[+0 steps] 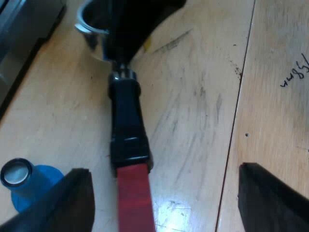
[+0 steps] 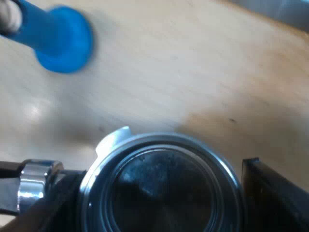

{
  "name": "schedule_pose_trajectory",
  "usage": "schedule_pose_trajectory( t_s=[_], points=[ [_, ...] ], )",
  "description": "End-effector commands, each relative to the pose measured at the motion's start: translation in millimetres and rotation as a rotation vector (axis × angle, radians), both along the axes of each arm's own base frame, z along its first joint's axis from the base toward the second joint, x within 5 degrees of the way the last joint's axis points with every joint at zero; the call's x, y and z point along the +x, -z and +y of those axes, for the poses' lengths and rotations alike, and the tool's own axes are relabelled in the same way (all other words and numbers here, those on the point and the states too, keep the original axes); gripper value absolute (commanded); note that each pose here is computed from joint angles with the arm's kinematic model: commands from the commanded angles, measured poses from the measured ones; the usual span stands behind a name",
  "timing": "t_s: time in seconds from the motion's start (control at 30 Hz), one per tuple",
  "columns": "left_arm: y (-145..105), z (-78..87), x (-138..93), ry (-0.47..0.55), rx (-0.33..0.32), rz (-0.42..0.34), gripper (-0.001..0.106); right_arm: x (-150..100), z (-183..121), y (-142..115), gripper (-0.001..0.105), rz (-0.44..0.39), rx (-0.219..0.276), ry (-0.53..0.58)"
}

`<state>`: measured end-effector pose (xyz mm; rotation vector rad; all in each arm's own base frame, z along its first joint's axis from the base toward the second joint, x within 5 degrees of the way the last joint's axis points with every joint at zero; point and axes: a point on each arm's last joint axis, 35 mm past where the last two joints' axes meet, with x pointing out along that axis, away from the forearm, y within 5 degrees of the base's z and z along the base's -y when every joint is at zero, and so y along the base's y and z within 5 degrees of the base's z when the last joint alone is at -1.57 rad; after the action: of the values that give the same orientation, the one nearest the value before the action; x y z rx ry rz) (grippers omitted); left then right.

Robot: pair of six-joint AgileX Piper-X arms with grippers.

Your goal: Put the handle in the coffee machine

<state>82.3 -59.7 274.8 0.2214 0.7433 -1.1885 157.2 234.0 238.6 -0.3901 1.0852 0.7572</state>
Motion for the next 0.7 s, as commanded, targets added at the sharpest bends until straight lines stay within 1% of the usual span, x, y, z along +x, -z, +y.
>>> schedule_pose_trajectory(
  t_s=[0.03,0.4,0.5,0.53,0.7],
  points=[
    [-2.8,-0.1,-0.5,0.01,-0.015,-0.01,0.064,2.3,5.0,-20.2,0.0,-0.026,0.069,0.004],
    [-8.1,-3.6,8.3,0.005,-0.052,-0.12,0.064,4.4,8.1,-48.2,0.0,-0.024,0.068,0.005],
    [-2.8,-3.8,10.0,-0.006,-0.041,-0.128,0.064,5.6,10.0,-54.6,0.0,-0.035,0.084,0.005],
    [5.0,-3.8,11.0,-0.014,-0.028,-0.122,0.064,6.0,10.5,-56.4,0.0,-0.038,0.088,0.005],
    [19.8,-3.9,12.9,-0.029,-0.006,-0.12,0.064,6.1,10.7,-57.4,0.0,-0.04,0.091,0.005]
  ],
)
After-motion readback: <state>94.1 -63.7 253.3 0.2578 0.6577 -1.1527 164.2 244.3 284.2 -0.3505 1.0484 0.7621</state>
